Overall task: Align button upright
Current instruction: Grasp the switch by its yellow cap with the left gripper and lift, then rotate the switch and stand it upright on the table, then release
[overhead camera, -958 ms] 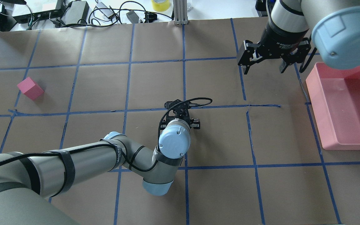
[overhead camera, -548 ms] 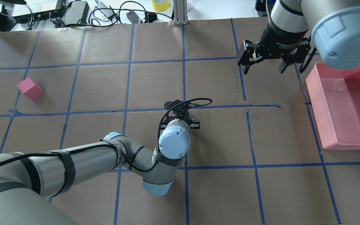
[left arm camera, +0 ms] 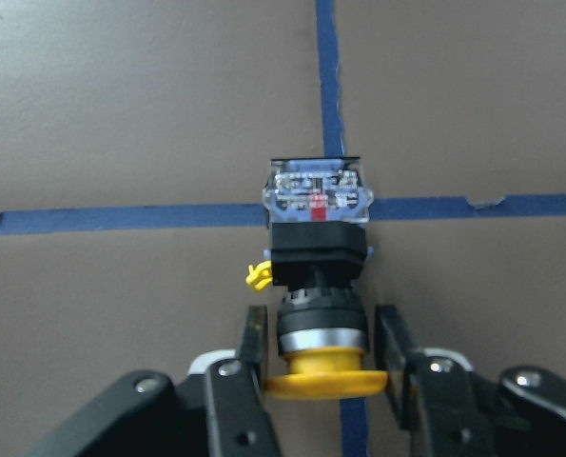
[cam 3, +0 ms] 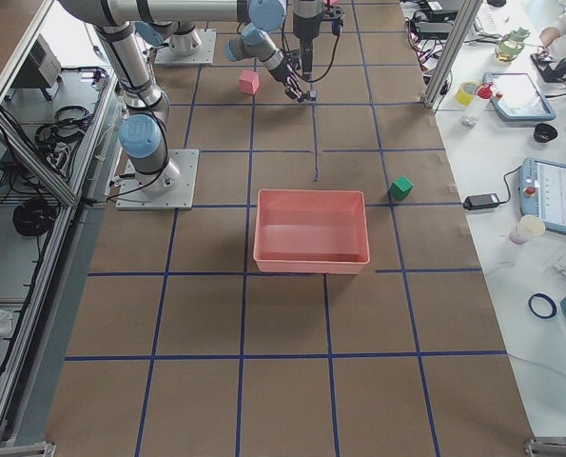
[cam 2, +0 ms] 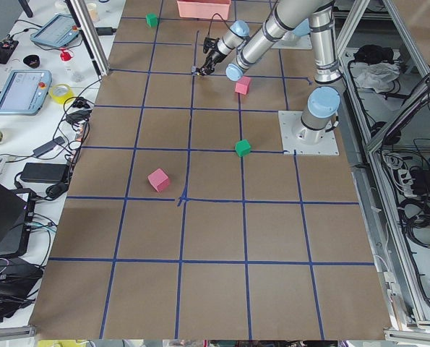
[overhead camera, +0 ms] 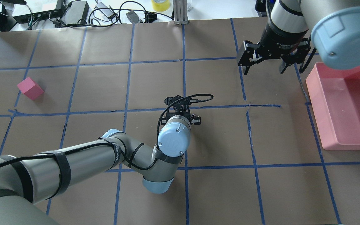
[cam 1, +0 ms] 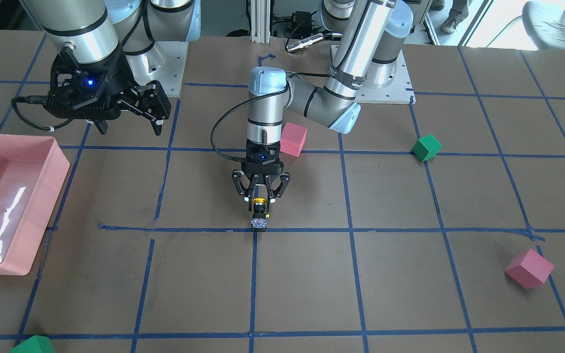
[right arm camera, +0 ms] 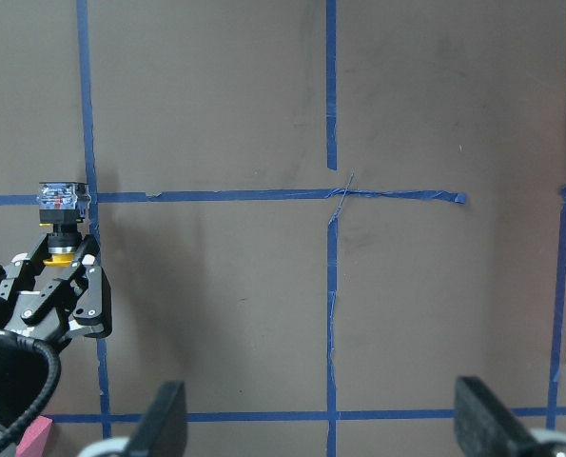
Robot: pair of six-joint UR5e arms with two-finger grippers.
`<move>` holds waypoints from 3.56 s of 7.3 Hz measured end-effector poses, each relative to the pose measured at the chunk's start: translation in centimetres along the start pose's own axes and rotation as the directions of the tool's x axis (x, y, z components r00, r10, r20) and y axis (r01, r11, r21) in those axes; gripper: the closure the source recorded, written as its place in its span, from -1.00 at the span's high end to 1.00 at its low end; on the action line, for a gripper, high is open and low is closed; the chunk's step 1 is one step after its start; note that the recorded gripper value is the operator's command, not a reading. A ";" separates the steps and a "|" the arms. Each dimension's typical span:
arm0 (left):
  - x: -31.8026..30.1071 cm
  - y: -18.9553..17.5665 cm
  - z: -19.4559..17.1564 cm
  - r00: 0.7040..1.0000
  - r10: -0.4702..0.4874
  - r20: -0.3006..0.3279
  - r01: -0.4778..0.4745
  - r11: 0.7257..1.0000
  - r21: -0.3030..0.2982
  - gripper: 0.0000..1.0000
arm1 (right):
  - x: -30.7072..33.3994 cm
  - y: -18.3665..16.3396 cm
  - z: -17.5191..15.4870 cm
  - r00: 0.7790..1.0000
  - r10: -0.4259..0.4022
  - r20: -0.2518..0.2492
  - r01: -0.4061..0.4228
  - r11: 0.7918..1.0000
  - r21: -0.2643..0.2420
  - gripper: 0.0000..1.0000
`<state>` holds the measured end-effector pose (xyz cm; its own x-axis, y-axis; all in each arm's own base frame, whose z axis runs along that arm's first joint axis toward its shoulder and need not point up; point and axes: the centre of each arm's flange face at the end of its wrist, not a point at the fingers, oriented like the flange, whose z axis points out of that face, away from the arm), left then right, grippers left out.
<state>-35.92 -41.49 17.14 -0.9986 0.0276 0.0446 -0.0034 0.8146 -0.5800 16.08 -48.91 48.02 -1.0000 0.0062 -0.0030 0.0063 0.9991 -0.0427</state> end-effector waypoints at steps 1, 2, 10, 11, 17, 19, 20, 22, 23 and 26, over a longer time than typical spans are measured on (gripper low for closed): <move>-0.3 -2.1 -0.2 1.000 -0.013 0.007 0.013 1.000 0.003 -0.73 | 0.0 0.0 0.0 1.000 0.000 0.000 0.000 1.000 0.000 1.00; -1.3 -4.5 -0.3 0.999 -0.035 0.027 0.036 0.999 -0.027 -0.72 | 0.1 0.0 0.0 1.000 0.001 0.000 -0.001 1.000 -0.001 1.00; -6.5 -17.7 -2.0 0.693 -0.677 0.246 0.654 0.449 -0.609 -0.98 | 0.1 -0.1 0.1 1.000 0.001 0.000 -0.001 1.000 0.000 1.00; -6.3 -17.3 -0.5 0.597 -0.744 0.301 0.699 0.297 -0.650 -0.98 | 0.1 -0.1 0.0 1.000 0.000 0.001 0.000 1.000 0.001 1.00; -10.7 -15.7 8.3 0.328 -0.799 0.503 0.683 -0.167 -0.711 -0.77 | 0.1 -0.1 0.1 1.000 0.000 0.001 0.000 1.000 -0.001 1.00; -10.5 -15.1 9.1 0.316 -0.797 0.514 0.662 -0.203 -0.722 -0.33 | 0.1 -0.1 0.1 1.000 0.000 0.001 0.000 1.000 -0.001 1.00; -10.5 -14.9 9.4 0.316 -0.796 0.516 0.656 -0.209 -0.725 0.36 | 0.1 -0.1 0.1 1.000 0.000 0.001 0.000 1.000 -0.002 1.00; -10.5 -14.6 9.5 0.319 -0.796 0.514 0.654 -0.207 -0.727 1.00 | 0.1 -0.1 0.1 1.000 0.000 0.001 0.000 1.000 -0.002 1.00; -10.4 -15.3 8.7 0.323 -0.808 0.493 0.652 -0.187 -0.735 1.00 | 0.1 -0.1 0.1 1.000 0.000 0.001 0.000 1.000 -0.002 1.00; -10.8 -20.8 1.7 0.398 -0.849 0.347 0.694 0.031 -0.720 1.00 | 0.1 -0.1 0.1 1.000 0.000 0.001 0.000 1.000 -0.002 1.00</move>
<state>-25.12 -59.66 27.36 -0.4126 -0.8819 0.2280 -0.6550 0.4612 0.5986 16.02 -48.98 47.93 -1.0000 0.0059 -0.0039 0.0061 0.9992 -0.0405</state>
